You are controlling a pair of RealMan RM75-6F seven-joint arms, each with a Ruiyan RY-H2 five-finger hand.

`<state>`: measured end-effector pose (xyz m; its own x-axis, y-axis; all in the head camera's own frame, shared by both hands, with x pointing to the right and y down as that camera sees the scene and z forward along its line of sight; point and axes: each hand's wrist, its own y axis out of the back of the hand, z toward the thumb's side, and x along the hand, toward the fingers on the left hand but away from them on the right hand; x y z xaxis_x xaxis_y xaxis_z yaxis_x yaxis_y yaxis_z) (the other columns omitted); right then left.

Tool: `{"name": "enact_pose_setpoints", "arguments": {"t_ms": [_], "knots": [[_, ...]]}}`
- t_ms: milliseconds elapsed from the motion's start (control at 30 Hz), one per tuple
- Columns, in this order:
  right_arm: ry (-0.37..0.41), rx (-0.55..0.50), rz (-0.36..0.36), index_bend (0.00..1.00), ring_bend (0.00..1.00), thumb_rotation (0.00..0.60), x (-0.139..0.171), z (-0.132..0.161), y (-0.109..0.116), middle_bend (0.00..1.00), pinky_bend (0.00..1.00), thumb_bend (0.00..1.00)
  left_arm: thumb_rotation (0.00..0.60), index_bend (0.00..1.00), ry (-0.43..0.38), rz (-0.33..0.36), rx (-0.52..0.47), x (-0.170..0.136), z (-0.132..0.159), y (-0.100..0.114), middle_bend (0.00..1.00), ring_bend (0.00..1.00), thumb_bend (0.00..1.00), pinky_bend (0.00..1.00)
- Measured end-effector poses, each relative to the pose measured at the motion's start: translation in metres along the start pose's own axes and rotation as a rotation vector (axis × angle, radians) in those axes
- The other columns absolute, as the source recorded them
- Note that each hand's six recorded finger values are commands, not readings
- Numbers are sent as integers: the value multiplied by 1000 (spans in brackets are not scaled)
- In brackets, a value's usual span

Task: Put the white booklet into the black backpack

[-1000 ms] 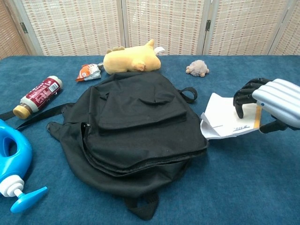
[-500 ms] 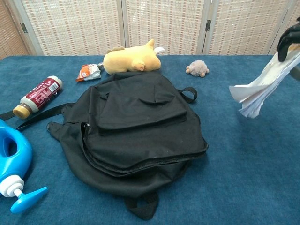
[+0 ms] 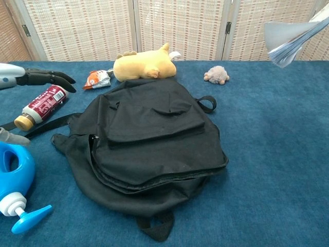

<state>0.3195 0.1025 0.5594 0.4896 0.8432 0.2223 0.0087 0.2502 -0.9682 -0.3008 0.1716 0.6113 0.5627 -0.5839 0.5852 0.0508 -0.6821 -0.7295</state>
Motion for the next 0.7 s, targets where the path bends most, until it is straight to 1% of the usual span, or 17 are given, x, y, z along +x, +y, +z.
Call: {"name": "enact_pose_setpoints", "arguments": {"t_ms": [167, 267, 367, 500, 700], "knots": [[5, 17, 10, 905, 380, 600, -3, -2, 3, 486, 227, 460, 600, 190, -98, -47, 4, 31, 29, -7, 62, 39, 220, 0], [6, 18, 16, 905, 380, 600, -2, -1, 3, 486, 227, 460, 600, 194, -123, -60, -4, 44, 39, -11, 62, 40, 220, 0], [7, 21, 27, 905, 380, 600, 2, -2, 3, 486, 227, 460, 600, 199, -148, -90, -21, 63, 52, -20, 62, 40, 221, 0], [8, 18, 40, 906, 381, 600, 5, -1, 1, 488, 227, 461, 600, 206, -168, -124, -30, 86, 66, -33, 62, 40, 221, 0], [9, 8, 49, 905, 383, 600, 8, 1, -2, 488, 227, 461, 600, 206, -162, -168, -31, 110, 77, -50, 62, 40, 220, 0]]}}
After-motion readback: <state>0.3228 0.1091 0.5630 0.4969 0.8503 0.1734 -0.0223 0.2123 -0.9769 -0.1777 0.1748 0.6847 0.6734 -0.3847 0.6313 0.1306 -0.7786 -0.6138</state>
